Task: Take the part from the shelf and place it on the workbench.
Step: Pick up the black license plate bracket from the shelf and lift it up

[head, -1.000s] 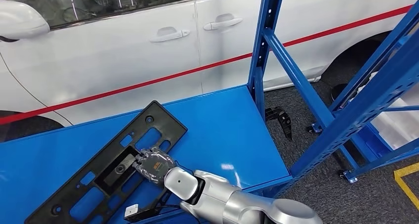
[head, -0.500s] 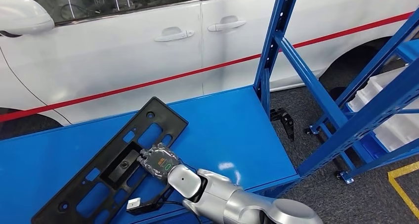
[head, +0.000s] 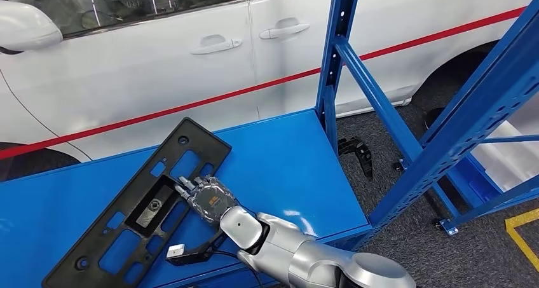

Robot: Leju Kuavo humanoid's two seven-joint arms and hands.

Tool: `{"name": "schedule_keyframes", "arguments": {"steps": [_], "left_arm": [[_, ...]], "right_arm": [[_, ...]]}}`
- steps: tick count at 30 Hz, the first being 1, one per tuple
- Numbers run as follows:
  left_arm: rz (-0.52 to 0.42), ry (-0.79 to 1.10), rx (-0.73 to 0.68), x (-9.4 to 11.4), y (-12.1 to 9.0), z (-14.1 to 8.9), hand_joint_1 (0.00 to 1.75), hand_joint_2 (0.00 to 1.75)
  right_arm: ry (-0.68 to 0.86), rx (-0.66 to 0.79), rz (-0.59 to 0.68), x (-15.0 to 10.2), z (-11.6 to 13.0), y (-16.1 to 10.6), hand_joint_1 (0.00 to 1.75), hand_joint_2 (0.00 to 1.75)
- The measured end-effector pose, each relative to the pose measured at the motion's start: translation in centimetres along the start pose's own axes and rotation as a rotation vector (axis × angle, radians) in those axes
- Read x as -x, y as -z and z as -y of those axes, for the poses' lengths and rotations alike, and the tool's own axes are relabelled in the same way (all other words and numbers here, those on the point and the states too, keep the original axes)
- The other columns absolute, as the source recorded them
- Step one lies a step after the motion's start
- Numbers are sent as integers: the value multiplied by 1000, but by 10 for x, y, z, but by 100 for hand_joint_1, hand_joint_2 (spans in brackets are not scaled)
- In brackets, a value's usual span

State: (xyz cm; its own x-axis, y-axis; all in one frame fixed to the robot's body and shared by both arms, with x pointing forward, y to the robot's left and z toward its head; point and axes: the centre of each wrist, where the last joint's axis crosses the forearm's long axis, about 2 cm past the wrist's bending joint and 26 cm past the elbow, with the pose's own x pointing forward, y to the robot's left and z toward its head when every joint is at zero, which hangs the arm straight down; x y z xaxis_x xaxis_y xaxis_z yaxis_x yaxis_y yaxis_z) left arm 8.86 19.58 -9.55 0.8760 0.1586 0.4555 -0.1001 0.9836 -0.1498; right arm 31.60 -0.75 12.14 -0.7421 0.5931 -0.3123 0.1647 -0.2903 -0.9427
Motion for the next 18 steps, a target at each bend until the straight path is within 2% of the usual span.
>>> {"name": "schedule_keyframes", "arguments": {"steps": [18], "left_arm": [[6,7,10,-4,1,1,0,0]], "right_arm": [[-15,19,-32,5,-4,-2,0,175]]}}
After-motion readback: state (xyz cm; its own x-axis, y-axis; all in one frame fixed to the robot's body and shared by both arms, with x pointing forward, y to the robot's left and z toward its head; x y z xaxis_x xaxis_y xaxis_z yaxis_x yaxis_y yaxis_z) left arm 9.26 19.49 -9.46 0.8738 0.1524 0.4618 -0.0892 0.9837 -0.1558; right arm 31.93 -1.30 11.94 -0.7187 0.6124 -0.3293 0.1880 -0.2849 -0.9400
